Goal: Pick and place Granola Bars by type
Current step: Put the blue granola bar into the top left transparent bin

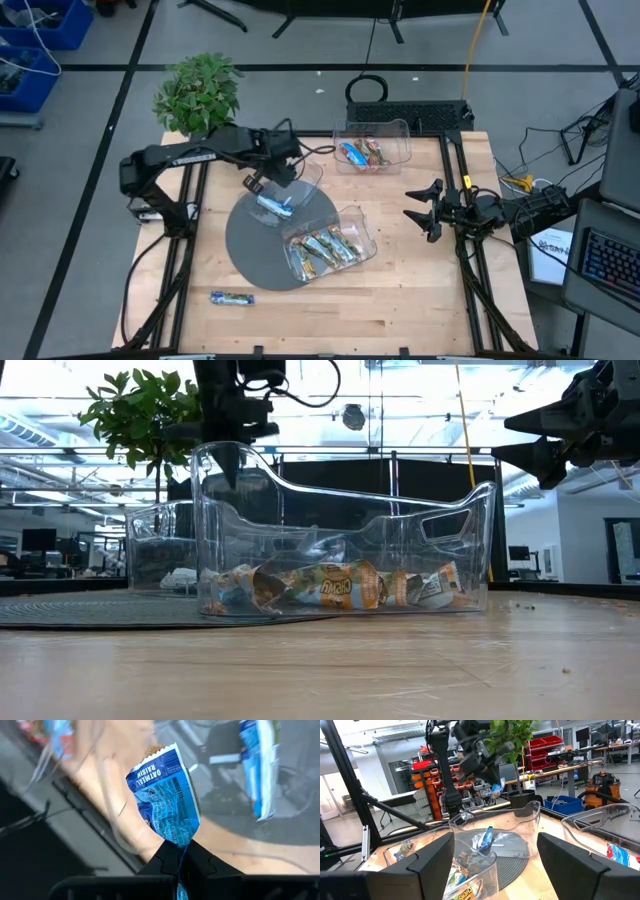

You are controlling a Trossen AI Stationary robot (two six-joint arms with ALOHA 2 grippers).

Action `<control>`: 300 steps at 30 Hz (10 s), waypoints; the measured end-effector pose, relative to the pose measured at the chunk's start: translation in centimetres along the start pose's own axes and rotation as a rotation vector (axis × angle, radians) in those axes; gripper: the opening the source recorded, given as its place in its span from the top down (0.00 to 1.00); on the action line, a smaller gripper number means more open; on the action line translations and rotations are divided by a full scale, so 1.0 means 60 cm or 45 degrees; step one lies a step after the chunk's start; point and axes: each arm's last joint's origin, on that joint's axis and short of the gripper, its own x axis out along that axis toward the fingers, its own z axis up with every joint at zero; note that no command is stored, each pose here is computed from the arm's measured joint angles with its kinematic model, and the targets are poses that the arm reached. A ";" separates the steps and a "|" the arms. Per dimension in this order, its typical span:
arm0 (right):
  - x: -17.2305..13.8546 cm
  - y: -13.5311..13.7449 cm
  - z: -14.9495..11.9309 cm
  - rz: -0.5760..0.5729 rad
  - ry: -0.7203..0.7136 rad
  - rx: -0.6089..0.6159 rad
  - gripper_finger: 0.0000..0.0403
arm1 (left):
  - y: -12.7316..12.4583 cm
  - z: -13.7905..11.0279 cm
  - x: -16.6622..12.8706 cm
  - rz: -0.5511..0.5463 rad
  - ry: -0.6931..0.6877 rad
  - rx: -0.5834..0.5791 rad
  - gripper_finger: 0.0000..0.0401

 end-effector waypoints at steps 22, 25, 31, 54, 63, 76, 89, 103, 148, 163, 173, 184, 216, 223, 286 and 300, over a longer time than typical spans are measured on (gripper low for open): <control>0.000 0.000 0.000 0.000 0.000 0.000 0.31 | -0.049 0.012 0.133 -0.331 -0.084 0.019 0.98; 0.000 0.000 0.000 0.000 0.000 0.000 0.31 | -0.052 0.013 0.142 -0.317 -0.111 0.013 0.98; 0.000 0.000 0.000 0.000 0.000 0.000 0.31 | -0.053 0.019 0.155 -0.288 -0.213 -0.029 0.98; 0.000 0.000 0.000 0.000 0.000 0.000 0.31 | -0.064 0.006 0.170 -0.310 -0.128 -0.125 0.65; 0.000 0.000 0.000 0.000 0.000 0.000 0.31 | -0.053 0.002 0.152 -0.281 -0.015 -0.250 0.47; 0.000 0.000 0.000 0.000 0.000 0.000 0.31 | 0.000 0.014 0.059 -0.041 0.120 -0.568 0.40; 0.000 0.000 0.000 0.000 0.000 0.000 0.31 | -0.033 0.054 -0.083 0.351 0.029 -0.653 0.42; 0.000 0.000 0.000 0.000 0.000 0.000 0.31 | -0.186 0.075 -0.123 0.198 0.091 -0.790 0.43; 0.000 0.000 0.000 0.000 0.000 0.000 0.31 | -0.506 0.121 -0.021 -0.794 -0.141 -1.094 0.43; 0.000 0.000 0.000 0.000 0.000 0.000 0.31 | -0.535 0.137 0.023 -0.782 -0.181 -1.075 0.43; 0.000 0.000 0.000 0.000 0.000 0.000 0.31 | -0.549 0.161 0.053 -0.745 -0.171 -1.072 0.43; 0.000 0.000 0.000 0.000 0.000 0.000 0.31 | -0.552 0.163 0.066 -0.659 -0.149 -1.121 0.71; 0.000 0.000 0.000 0.000 0.000 0.000 0.31 | -0.380 0.134 -0.116 -0.170 -0.521 -1.252 0.98; 0.000 0.000 0.000 0.000 0.000 0.000 0.31 | -0.301 0.117 -0.192 0.073 -0.610 -1.207 0.98; 0.000 0.000 0.000 0.000 0.000 0.000 0.31 | -0.008 -0.027 0.139 -0.190 -0.428 -0.317 0.98; 0.000 0.000 0.000 0.000 0.000 0.000 0.31 | -0.017 -0.001 0.223 -0.242 -0.377 -0.297 0.98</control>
